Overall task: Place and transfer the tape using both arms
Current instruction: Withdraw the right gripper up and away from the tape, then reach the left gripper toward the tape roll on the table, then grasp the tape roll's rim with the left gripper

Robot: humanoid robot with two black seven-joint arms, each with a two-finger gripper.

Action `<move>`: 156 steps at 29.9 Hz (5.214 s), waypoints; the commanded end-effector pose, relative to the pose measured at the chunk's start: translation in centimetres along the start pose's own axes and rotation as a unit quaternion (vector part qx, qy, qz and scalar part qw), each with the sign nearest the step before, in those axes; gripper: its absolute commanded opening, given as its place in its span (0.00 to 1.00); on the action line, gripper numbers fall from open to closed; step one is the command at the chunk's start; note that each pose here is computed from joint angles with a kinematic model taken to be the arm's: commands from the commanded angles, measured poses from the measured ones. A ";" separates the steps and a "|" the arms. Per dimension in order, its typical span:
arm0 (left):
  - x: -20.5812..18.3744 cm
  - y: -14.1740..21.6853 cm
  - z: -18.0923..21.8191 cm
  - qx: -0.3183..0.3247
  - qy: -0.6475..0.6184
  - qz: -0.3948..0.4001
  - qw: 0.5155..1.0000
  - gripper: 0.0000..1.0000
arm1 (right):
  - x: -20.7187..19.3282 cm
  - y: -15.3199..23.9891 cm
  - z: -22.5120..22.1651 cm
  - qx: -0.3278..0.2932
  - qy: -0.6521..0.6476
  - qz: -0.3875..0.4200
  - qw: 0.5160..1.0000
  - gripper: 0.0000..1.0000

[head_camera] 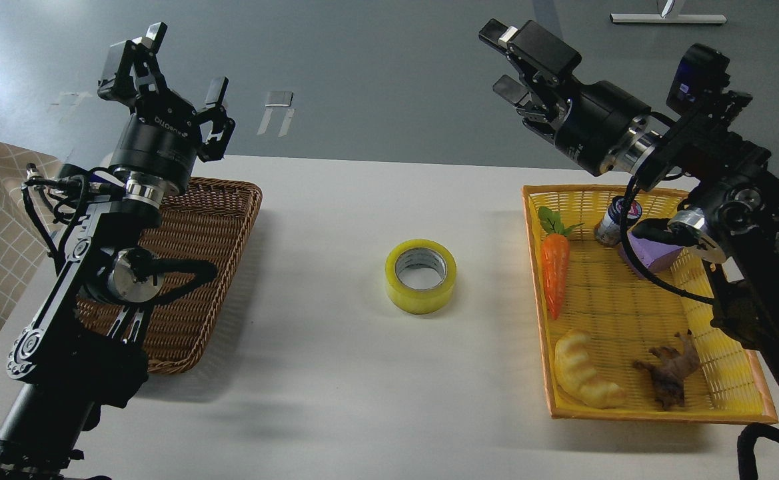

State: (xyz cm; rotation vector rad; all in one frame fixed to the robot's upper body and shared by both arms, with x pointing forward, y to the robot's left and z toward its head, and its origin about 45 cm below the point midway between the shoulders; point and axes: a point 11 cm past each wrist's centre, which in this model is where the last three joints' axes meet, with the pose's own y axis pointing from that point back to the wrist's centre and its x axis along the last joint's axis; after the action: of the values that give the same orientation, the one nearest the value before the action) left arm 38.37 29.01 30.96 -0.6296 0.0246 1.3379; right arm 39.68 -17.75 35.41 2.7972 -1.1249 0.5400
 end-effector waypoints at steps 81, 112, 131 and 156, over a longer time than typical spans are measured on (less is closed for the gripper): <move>-5.9 6.2 -19.4 0.292 -0.644 -0.328 0.627 0.93 | 10.6 14.6 1.5 0.196 -0.188 0.252 0.929 1.00; -9.8 8.3 -22.7 0.303 -0.659 -0.342 0.598 0.93 | 10.5 14.7 1.9 0.191 -0.190 0.253 0.929 1.00; -9.5 8.8 -23.4 0.316 -0.656 -0.341 0.595 0.95 | 10.3 14.9 2.3 0.186 -0.192 0.254 0.929 1.00; -9.0 9.5 -24.2 0.326 -0.654 -0.348 0.587 0.97 | 9.8 15.6 3.4 0.171 -0.199 0.260 0.929 1.00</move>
State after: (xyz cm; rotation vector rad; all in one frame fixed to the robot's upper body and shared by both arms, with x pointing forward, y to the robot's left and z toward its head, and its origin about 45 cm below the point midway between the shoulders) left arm 35.70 11.34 10.30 1.0204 -0.8232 0.6333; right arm 36.56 -36.21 34.82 2.9649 -2.0733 0.2077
